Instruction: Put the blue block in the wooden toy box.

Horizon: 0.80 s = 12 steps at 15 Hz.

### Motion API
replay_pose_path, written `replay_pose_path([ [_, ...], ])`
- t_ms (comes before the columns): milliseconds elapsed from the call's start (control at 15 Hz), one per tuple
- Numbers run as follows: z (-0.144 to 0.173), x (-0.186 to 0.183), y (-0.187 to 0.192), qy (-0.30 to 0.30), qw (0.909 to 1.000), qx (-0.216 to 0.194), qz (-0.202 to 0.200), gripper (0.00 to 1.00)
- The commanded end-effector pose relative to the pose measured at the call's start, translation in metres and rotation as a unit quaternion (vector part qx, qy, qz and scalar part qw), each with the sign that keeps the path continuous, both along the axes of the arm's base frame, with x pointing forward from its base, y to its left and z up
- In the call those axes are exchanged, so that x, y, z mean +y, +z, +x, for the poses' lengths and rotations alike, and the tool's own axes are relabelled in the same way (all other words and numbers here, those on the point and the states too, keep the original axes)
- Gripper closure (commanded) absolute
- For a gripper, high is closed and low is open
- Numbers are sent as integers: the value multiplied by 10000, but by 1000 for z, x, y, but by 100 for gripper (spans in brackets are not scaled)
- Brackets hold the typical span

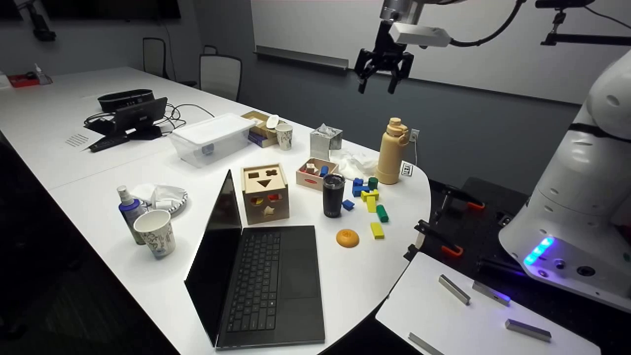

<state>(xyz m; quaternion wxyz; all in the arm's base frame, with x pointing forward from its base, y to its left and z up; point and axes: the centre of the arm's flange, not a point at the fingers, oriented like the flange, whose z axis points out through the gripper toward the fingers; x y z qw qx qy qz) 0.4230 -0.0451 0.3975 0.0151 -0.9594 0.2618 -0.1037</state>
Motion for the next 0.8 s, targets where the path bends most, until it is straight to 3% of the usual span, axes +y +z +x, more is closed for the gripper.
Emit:
replay_pose_path([
  [0, 76, -12, -42, -1010, 9948, -146, 42, 0],
  [333, 115, -36, -120, -2318, 9726, -91, -122, 0],
  [733, 112, -60, -209, -3379, 9408, 268, -18, 0],
])
